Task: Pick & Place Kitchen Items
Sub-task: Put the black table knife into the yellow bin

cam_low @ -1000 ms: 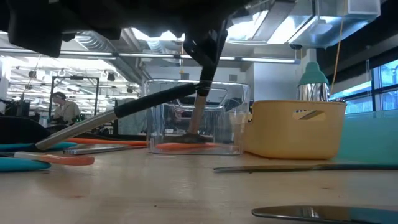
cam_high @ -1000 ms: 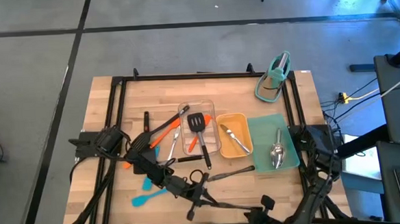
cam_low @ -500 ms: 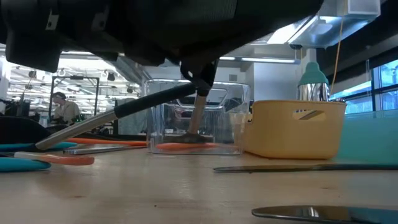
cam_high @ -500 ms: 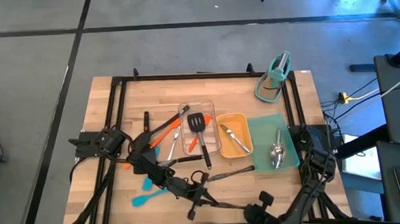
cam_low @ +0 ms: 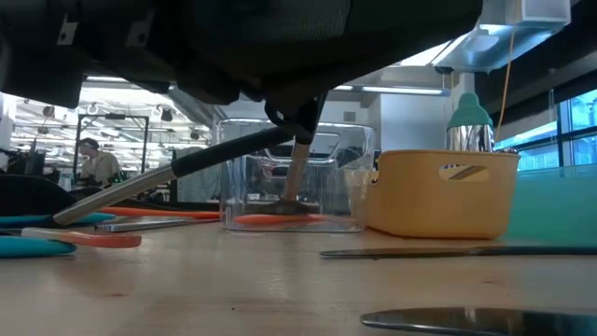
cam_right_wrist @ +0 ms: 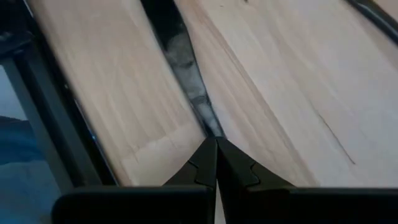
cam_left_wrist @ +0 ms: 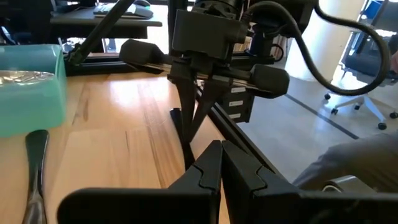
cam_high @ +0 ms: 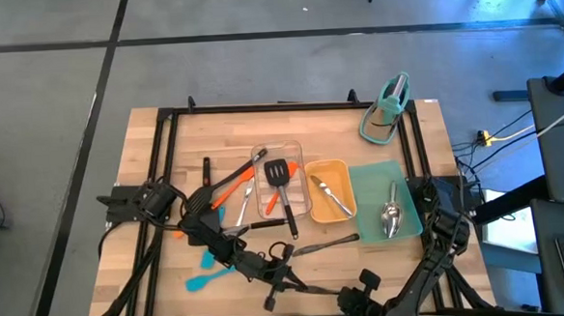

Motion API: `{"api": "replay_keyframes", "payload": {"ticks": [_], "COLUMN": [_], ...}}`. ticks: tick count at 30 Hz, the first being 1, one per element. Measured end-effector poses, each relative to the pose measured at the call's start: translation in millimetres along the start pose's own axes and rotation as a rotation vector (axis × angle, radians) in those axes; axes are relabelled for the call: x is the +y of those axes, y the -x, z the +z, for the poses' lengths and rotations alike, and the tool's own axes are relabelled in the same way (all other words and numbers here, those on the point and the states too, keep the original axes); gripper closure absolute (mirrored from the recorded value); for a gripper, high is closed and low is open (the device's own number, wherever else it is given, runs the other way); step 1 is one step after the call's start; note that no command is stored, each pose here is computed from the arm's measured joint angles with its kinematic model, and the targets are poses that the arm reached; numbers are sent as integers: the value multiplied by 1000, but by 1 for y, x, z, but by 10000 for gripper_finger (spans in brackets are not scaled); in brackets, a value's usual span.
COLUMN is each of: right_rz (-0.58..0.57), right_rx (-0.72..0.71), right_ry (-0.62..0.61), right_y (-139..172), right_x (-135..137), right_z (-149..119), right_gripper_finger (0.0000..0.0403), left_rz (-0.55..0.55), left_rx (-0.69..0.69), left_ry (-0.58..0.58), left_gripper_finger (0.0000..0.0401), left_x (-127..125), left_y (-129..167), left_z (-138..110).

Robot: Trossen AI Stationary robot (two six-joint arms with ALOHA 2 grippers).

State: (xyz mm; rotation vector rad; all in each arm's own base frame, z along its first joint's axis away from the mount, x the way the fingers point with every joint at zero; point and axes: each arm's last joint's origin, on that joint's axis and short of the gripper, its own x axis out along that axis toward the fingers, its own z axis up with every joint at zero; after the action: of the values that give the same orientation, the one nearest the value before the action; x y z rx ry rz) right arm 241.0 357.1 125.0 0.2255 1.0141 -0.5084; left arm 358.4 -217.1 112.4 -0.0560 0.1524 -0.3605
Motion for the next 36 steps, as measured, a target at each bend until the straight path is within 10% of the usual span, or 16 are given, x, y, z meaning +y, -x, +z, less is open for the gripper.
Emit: {"api": "replay_keyframes", "payload": {"ticks": [19, 36], "right_rz": [-44, 78], "right_rx": [-65, -167], "right_ry": [26, 16], "right_y": [-29, 32], "right_x": [1, 6], "right_z": [30, 17], "right_gripper_finger": [398, 366], "left_rz": [29, 22], "left_rx": [47, 26], "left_ry": [-11, 30], "left_gripper_finger": [399, 393], "left_x": [1, 1], "left_y": [0, 0], "left_z": [-5, -3]}}
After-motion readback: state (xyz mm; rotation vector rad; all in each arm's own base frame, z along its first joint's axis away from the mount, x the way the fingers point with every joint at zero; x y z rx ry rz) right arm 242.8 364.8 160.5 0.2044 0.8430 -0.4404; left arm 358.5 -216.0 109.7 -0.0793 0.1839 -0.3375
